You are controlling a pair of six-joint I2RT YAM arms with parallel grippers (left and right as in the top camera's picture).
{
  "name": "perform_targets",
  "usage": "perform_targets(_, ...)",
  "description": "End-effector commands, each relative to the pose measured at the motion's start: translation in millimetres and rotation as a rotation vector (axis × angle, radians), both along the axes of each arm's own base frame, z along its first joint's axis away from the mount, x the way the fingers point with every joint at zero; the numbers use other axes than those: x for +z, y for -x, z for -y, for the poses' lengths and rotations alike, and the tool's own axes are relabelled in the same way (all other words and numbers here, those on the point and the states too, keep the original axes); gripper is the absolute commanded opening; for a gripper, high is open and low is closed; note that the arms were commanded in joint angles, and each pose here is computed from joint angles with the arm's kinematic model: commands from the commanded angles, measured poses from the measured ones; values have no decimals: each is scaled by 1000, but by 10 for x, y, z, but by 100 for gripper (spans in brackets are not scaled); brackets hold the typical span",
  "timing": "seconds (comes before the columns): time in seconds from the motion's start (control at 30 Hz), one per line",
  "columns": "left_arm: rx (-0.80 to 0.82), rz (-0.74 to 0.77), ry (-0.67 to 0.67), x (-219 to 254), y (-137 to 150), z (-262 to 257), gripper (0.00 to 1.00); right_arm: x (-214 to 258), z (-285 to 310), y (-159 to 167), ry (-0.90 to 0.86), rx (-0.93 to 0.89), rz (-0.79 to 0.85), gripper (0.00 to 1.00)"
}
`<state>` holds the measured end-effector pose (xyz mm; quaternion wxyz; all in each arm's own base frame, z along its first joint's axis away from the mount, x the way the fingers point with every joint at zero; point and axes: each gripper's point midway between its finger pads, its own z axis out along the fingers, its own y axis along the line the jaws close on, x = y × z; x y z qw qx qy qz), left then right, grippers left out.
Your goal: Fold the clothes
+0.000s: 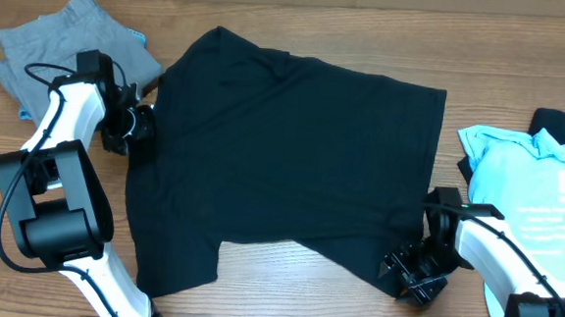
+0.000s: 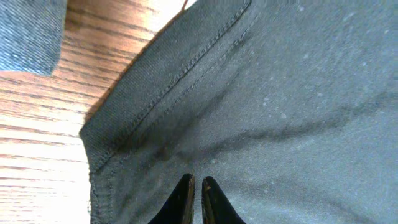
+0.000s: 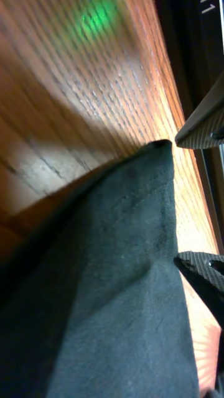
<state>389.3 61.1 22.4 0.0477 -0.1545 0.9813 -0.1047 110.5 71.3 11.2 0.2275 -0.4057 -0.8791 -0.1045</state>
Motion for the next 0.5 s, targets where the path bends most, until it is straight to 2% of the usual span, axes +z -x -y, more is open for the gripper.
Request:
perform_targets(0.0, -33, 13, 15, 29, -62, 35, 10, -43, 0, 40, 46, -34, -14, 55)
perform_targets(0.07, -63, 24, 38, 43, -69, 80, 10, -110, 20, 108, 76, -46, -30, 54)
perform_targets(0.17, -97, 44, 73, 64, -86, 146, 13, -174, 31, 220, 87, -66, -60, 47)
perform_targets(0.23, -102, 47, 78, 67, -91, 154, 14, -207, 48, 213, 94, -65, -50, 37)
perform_targets(0.37, -102, 47, 78, 67, -90, 154, 14, -162, 71, 93, 103, -79, -24, 6)
perform_targets(0.47, -102, 46, 78, 66, -88, 154, 15, -52, 245, -73, 188, -69, 5, 4)
